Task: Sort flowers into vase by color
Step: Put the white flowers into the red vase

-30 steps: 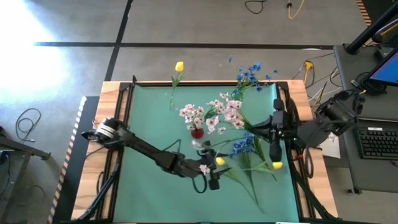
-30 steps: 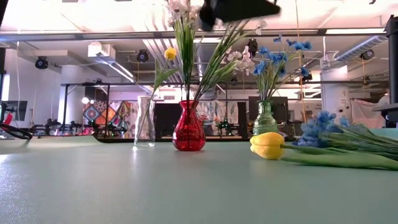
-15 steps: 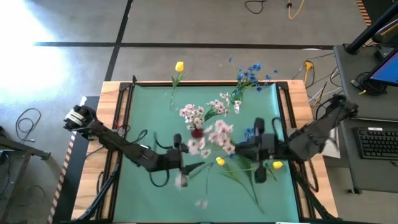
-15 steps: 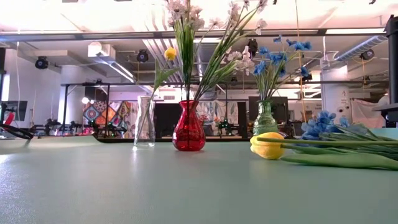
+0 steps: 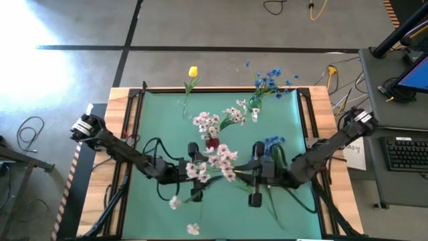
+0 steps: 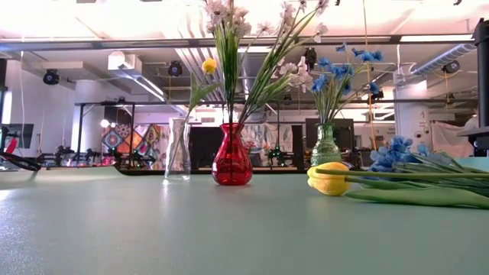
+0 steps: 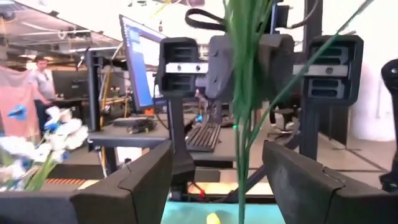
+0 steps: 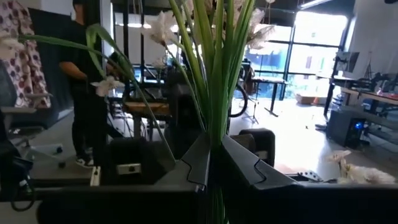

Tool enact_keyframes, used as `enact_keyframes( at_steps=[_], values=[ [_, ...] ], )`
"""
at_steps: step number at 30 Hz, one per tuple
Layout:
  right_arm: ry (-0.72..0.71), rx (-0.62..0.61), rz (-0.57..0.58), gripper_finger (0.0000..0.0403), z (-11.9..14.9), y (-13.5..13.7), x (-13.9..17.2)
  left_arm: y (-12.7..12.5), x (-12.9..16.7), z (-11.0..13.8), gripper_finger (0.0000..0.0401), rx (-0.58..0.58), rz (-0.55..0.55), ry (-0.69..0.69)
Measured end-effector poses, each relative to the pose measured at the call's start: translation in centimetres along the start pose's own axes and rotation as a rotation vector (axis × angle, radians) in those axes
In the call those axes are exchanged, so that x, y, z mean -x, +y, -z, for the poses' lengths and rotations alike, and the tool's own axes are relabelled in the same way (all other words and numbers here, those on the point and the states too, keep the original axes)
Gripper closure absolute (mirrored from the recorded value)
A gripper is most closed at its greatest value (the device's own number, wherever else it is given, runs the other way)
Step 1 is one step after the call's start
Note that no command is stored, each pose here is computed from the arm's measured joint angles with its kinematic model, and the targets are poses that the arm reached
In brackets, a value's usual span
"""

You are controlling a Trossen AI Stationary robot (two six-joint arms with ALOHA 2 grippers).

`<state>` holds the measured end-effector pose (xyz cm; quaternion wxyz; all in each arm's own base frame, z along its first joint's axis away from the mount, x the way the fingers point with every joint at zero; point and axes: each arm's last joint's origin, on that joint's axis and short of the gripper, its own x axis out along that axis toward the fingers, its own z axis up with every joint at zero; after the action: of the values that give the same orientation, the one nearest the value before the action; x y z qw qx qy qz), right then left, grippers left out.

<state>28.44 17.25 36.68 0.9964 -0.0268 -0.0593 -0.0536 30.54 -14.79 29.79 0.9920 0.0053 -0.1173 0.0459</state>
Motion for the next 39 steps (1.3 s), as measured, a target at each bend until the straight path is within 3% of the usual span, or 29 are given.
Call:
enact_keyframes(
  at_steps=[11,23,28,36,39],
  values=[
    [0.004,0.004,-0.001,0.0385,0.2,0.4,-0.5,-1.1,-2.5,1.3,0.0168,-0.030,0.046,0.011],
    [0.010,0.007,0.015,0.0385,0.3,0.0,-0.9,-0.9,-3.7,-0.1,0.0176,-0.013,0.043,-0.040],
    [0.010,0.008,0.015,0.0385,0.3,0.0,-0.9,-0.7,-3.8,0.1,0.0232,-0.022,0.036,-0.029],
    [0.032,-0.017,0.013,0.0357,0.6,0.0,-0.9,-0.7,-3.8,0.4,0.0385,-0.039,0.036,-0.007],
    [0.035,-0.022,0.015,0.0323,0.6,0.0,-0.9,-0.6,-3.8,0.4,0.0390,-0.040,0.036,-0.006]
  ],
)
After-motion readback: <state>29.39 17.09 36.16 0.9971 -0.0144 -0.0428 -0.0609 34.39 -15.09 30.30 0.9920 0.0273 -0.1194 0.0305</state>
